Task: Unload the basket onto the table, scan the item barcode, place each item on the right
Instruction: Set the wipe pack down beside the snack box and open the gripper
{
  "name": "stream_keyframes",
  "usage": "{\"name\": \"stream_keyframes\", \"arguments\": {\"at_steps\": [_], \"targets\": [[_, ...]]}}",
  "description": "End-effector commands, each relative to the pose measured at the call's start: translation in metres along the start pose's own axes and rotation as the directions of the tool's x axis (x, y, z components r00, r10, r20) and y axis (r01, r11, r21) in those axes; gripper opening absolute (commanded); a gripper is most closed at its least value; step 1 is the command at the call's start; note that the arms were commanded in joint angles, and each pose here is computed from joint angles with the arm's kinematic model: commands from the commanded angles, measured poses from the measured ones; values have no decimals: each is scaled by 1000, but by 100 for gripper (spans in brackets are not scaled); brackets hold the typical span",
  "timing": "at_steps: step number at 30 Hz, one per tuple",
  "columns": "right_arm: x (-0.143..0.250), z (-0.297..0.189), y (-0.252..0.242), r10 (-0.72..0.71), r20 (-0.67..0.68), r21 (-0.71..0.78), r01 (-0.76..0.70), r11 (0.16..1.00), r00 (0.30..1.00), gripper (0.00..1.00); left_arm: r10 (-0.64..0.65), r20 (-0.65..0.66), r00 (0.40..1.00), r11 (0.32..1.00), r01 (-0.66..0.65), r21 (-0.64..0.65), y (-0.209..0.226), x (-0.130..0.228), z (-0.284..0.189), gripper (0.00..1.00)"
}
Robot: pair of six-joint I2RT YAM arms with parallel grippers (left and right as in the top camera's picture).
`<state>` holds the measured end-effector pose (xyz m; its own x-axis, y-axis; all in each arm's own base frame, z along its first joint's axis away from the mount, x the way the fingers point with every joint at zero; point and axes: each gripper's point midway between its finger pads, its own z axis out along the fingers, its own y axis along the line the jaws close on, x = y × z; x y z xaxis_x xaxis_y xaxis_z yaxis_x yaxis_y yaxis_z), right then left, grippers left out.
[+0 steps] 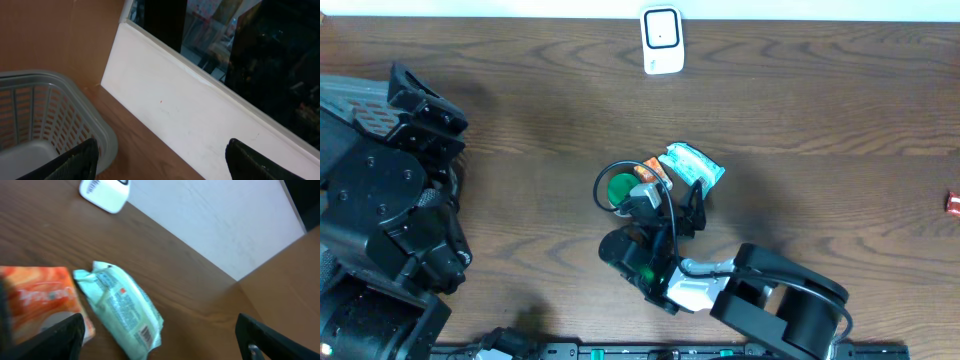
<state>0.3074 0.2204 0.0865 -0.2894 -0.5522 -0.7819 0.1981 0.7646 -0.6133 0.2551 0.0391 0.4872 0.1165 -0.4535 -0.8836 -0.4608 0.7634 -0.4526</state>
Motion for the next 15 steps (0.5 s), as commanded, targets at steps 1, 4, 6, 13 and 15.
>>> {"name": "stream_keyframes", "arguments": {"at_steps": [1,4,6,13,15], "targets": [[-19,12,-32,116,-7,69,-115,991,993,92,9,14,1000,1000,-9,-15,3,-4,-1,82],[-39,27,-41,206,-16,-23,-206,978,978,92,9,14,1000,1000,-9,-14,3,-4,-1,81],[-53,39,-38,268,-47,-195,-272,942,962,91,9,14,1000,1000,-9,-15,3,-4,-1,81],[-49,27,-6,164,-405,-829,-436,349,900,99,9,14,1000,1000,-9,-15,3,-4,-1,82],[-49,31,-18,140,-395,-881,-417,225,908,99,9,14,1000,1000,-9,-15,3,-4,-1,81]]}}
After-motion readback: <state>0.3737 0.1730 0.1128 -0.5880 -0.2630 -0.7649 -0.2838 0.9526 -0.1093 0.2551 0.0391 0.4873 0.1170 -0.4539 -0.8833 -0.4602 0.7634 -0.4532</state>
